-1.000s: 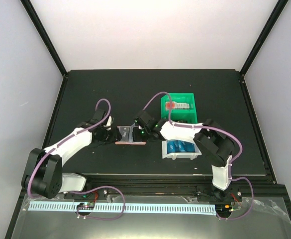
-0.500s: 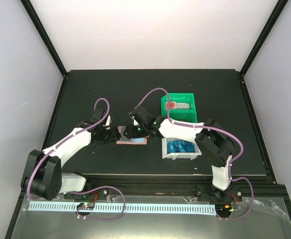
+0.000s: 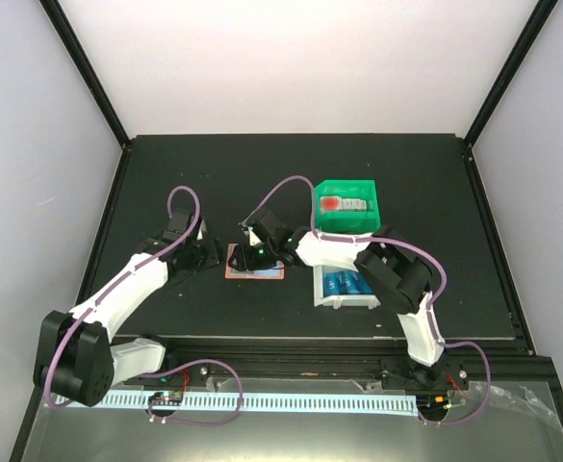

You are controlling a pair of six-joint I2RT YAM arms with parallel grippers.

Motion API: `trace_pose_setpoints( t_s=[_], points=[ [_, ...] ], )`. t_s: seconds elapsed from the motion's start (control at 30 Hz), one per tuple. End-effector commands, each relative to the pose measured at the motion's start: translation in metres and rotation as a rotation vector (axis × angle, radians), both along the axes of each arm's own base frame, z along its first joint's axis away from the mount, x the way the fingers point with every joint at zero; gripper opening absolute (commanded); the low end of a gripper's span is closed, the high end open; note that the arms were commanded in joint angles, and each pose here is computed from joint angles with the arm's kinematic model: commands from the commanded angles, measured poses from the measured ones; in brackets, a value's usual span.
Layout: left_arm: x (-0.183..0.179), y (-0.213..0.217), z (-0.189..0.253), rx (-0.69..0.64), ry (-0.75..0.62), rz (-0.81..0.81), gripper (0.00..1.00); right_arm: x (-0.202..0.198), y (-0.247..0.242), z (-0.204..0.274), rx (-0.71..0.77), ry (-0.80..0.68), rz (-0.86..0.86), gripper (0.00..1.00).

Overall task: Put the credit cards into the card holder
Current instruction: Turn over the card slot in the card holder.

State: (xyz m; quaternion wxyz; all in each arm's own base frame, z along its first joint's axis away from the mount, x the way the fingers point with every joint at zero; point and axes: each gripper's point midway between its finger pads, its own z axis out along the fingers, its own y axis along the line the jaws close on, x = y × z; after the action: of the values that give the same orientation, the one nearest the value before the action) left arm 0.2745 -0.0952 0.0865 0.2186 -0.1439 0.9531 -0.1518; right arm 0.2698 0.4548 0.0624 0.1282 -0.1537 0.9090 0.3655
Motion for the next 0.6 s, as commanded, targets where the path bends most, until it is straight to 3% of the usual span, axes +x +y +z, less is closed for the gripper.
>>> trace_pose_setpoints(
  t_s=[0.0,0.13,0.43,0.57],
  points=[
    [0.007,0.003,0.013,-0.01,-0.043,0.032,0.59,0.002,0.013,0.003,0.046,0.002,0.021,0.51],
    [0.008,-0.007,0.02,-0.057,-0.07,-0.013,0.61,0.015,0.002,0.034,0.053,-0.073,-0.001,0.5],
    [0.012,-0.036,0.078,-0.165,-0.288,-0.199,0.98,0.043,-0.101,0.109,-0.049,-0.307,-0.19,0.51],
    [0.012,-0.049,0.111,-0.213,-0.413,-0.284,0.99,0.051,-0.163,0.124,-0.126,-0.386,-0.312,0.56]
  ],
)
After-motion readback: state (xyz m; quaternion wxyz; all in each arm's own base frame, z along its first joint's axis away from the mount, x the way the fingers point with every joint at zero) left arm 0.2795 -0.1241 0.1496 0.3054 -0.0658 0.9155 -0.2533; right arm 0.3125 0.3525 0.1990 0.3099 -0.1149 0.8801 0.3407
